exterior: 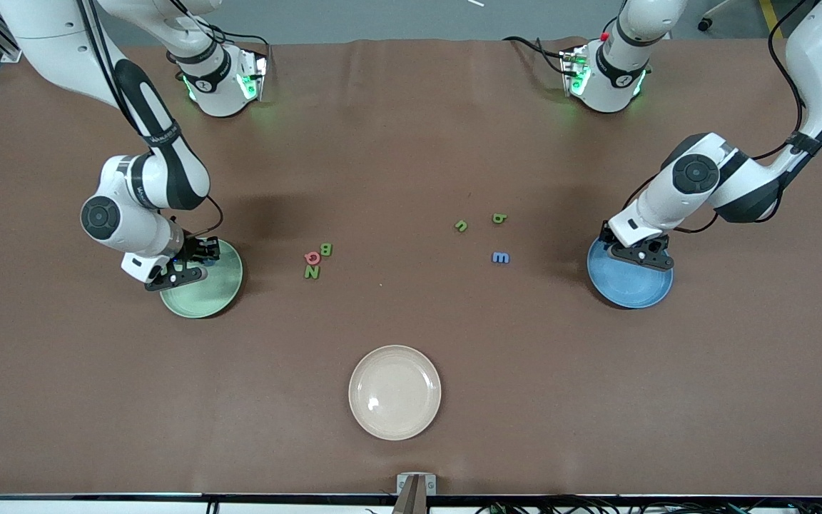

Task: Sort upper and lower case letters into plates
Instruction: 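Release the G into the green plate while the left gripper reaches the m, then grasp the green N with the right gripper while the left gripper grasps the m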

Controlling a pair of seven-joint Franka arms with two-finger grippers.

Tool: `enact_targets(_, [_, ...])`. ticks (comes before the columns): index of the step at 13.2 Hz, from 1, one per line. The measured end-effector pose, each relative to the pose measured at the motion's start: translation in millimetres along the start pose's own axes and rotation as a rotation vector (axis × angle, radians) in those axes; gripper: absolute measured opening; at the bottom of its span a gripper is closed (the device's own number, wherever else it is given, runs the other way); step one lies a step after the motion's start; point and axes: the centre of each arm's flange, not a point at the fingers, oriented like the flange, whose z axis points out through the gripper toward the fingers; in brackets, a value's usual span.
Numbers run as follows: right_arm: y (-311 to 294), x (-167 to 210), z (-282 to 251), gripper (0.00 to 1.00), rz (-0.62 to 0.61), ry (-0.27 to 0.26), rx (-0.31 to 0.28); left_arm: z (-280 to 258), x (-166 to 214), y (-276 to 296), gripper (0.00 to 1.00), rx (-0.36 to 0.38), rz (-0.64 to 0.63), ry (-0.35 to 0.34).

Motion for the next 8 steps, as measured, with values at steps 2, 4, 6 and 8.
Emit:
enact_targets(2, [0, -1, 2, 0.35, 0.001, -0.003, 0.001, -27, 16, 20, 0.96, -0.018, -0.030, 0.026])
enact_targets(4, [0, -1, 4, 0.35, 0.002, -0.003, 0.000, -47, 34, 50, 1.00, -0.046, -0.078, 0.038])
enact_targets(6, [1, -1, 5, 0.40, 0.006, -0.003, 0.001, -59, 51, 97, 1.00, -0.069, -0.140, 0.046])
enact_targets(8, [1, -1, 6, 0.59, 0.007, -0.002, 0.002, -59, 65, 151, 1.00, -0.069, -0.202, 0.044])
